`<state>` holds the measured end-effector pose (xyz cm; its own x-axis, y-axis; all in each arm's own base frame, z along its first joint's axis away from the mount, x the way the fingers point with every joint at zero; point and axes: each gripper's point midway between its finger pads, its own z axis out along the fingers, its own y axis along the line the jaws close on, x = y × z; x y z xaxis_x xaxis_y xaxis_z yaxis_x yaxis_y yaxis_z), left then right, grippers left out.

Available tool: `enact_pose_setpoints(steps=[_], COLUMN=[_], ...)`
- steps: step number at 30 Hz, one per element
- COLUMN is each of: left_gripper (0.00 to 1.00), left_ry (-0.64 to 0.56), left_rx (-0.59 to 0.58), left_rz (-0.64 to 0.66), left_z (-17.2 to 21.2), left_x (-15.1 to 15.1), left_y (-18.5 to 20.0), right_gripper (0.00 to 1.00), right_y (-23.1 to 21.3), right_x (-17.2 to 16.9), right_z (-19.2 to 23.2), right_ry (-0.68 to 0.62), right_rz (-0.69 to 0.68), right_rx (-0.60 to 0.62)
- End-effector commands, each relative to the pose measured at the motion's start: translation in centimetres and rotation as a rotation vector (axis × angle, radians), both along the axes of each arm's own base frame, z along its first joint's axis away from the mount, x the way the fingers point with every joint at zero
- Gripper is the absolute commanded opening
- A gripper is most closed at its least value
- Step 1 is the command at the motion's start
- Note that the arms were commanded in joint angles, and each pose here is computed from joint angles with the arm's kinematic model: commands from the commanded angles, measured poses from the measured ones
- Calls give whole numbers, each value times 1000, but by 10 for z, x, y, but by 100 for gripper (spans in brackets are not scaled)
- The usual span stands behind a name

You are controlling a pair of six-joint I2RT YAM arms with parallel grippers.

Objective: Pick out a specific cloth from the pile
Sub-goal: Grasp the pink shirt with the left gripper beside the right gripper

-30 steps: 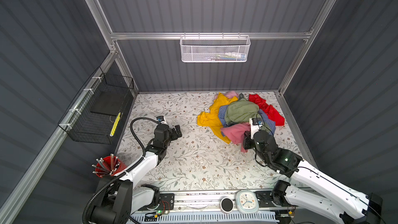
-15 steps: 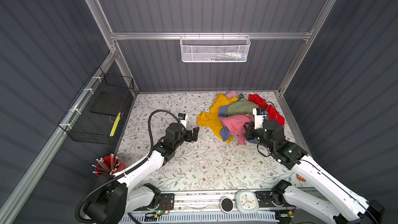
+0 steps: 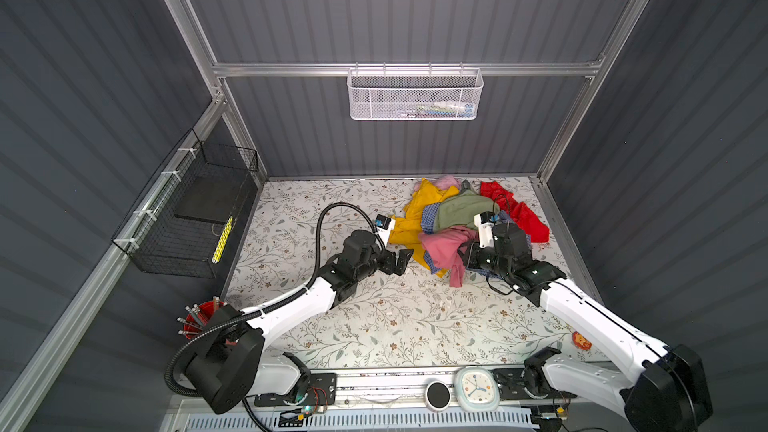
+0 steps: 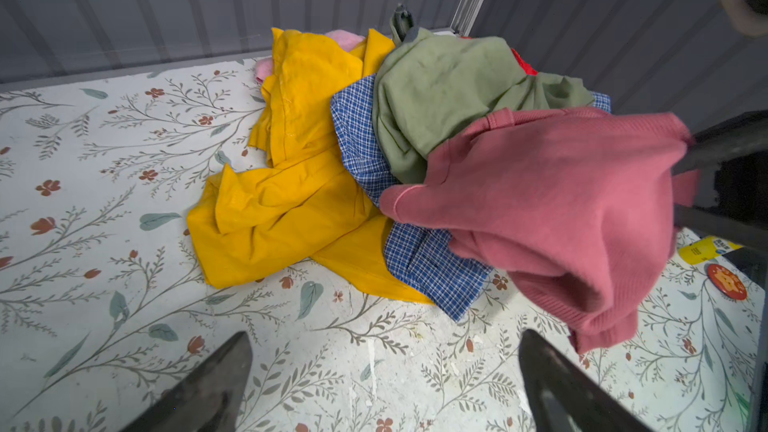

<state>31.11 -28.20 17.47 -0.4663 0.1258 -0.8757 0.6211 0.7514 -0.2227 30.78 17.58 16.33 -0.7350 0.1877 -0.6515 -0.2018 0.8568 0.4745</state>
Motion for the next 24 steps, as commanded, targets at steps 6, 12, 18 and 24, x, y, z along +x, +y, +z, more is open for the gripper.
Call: enact_pose_setpoints(steps=[6, 12, 18, 24], left_gripper=[100, 100, 100, 100], left_ry=[72, 95, 89, 80], left_rx=[36, 109, 159, 185], left_rz=[21, -30, -133, -240], left_z=[-9, -23, -33, -34], left_x=[8, -2, -19, -29], left_y=[-8, -30, -66, -101], right_gripper=[48, 66, 84, 92], right_y=[1, -6, -16, -45], right_x=[-12, -11, -20, -36], right_z=[-60, -51, -26, -27], right_ry=[131, 92, -4, -36], right_rz=[-1, -11, -26, -96], right_rx=[-4, -37, -21, -104])
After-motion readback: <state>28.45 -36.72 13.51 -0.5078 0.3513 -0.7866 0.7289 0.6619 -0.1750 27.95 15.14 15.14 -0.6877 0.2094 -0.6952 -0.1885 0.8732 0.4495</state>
